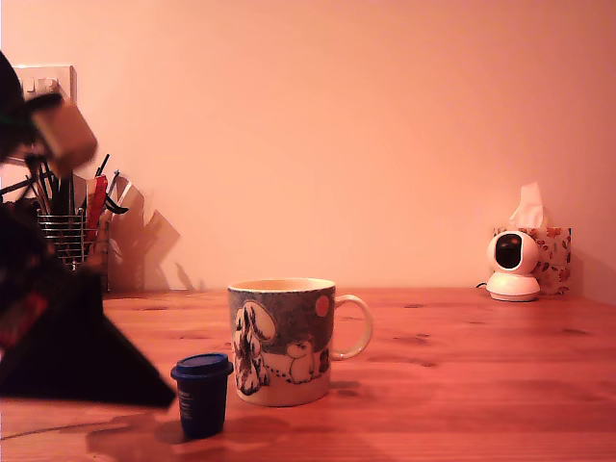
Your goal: Pick up the coffee capsules on the table and drop them inside the coffee cup
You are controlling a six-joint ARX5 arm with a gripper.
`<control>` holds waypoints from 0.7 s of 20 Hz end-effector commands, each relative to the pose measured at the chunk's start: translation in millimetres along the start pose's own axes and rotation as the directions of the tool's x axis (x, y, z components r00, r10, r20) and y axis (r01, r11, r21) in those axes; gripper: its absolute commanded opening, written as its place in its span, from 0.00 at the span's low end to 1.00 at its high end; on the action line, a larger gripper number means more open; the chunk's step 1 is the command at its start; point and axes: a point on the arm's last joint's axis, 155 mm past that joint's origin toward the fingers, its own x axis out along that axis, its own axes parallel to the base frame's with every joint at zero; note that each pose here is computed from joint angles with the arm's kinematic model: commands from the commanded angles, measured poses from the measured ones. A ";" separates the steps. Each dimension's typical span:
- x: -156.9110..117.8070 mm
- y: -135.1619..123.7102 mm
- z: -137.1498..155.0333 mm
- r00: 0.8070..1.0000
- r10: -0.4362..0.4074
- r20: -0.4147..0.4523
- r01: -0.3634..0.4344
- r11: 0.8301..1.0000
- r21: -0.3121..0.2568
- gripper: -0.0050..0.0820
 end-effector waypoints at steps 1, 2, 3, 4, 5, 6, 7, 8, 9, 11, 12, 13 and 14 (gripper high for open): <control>2.2 -1.4 3.5 1.000 -0.008 0.004 0.008 1.000 0.023 0.66; 3.3 -1.0 4.7 1.000 -0.009 0.002 0.009 1.000 0.023 0.66; 5.0 -0.6 5.9 1.000 -0.012 -0.002 0.012 1.000 0.022 0.66; 6.7 0.4 7.1 1.000 -0.012 -0.005 0.012 1.000 0.021 0.66; 8.5 1.6 8.3 1.000 -0.012 -0.008 0.012 1.000 0.019 0.66; 10.6 3.0 8.6 1.000 -0.011 -0.014 0.011 1.000 0.018 0.66; 12.4 3.8 8.9 1.000 -0.012 -0.019 0.012 1.000 0.015 0.66; 14.8 4.7 8.7 1.000 -0.013 -0.026 0.014 1.000 0.013 0.66; 17.3 5.7 8.4 0.999 -0.016 -0.034 0.016 1.000 0.009 0.66; 22.2 7.4 8.9 0.999 -0.019 -0.046 0.020 1.000 0.005 0.66; 24.6 7.4 9.5 0.999 -0.023 -0.050 0.023 1.000 0.006 0.66; 26.9 6.8 9.4 0.998 -0.027 -0.055 0.027 1.000 0.006 0.66; 29.3 6.3 9.2 0.998 -0.031 -0.061 0.031 0.999 0.006 0.66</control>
